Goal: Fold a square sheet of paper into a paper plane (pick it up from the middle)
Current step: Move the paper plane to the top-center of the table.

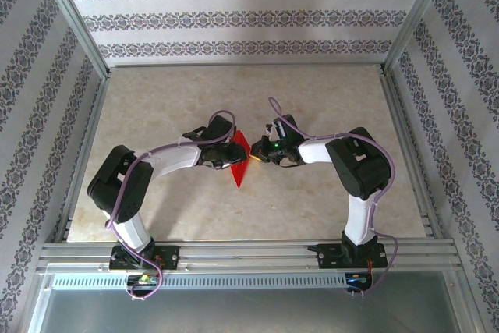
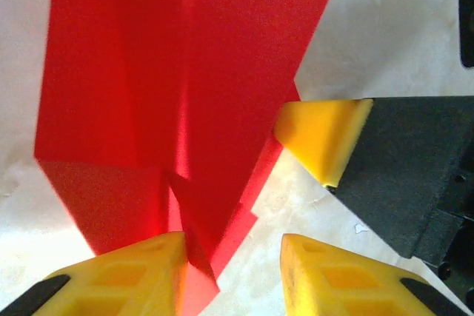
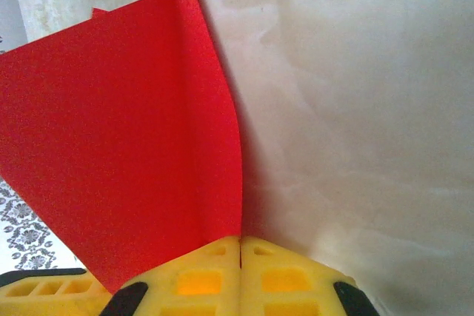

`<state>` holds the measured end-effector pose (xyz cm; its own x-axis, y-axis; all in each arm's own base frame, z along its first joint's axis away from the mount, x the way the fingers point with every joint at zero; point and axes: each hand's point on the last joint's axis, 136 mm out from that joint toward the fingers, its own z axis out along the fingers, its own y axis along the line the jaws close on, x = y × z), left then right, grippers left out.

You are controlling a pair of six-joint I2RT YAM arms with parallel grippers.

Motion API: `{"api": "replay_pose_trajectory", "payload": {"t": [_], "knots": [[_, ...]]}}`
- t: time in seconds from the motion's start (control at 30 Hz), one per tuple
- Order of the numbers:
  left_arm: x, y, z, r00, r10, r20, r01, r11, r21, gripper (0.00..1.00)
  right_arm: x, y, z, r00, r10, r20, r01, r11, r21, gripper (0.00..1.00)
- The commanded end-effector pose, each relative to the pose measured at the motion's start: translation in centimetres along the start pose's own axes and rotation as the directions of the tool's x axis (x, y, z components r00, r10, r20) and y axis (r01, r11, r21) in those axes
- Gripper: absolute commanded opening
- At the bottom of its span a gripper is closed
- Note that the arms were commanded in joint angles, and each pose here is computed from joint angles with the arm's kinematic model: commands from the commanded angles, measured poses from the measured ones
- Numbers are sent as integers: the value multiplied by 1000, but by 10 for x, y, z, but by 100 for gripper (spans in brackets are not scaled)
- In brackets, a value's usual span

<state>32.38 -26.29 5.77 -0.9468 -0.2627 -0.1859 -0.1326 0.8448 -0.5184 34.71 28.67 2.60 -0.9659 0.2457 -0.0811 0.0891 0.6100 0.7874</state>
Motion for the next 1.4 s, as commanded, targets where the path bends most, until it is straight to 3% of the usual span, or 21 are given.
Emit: {"api": "replay_pose_trajectory", "payload": {"t": [0.0,0.2,0.6,0.87,1.17,1.37], "knots": [[8,11,3,997,62,-35,-65,992,-111,39,-2,8,0,1000,-7,-5,7,1000,-18,0],[13,20,9,993,101,-68,-113,972,-205,40,-2,9,0,1000,-7,-6,7,1000,-21,0],[16,18,17,987,132,-89,-149,962,-227,45,-2,9,0,1000,-4,-9,3,1000,-23,0],[10,24,13,990,126,-62,-138,952,-273,35,-1,8,-1,1000,-2,-11,2,1000,-23,1],[9,26,12,991,119,-58,-131,947,-294,23,-3,15,-6,1000,-27,-7,27,999,-20,14],[8,30,13,990,125,-63,-138,938,-318,17,-9,15,-19,999,-29,23,30,1000,-6,30]]}}
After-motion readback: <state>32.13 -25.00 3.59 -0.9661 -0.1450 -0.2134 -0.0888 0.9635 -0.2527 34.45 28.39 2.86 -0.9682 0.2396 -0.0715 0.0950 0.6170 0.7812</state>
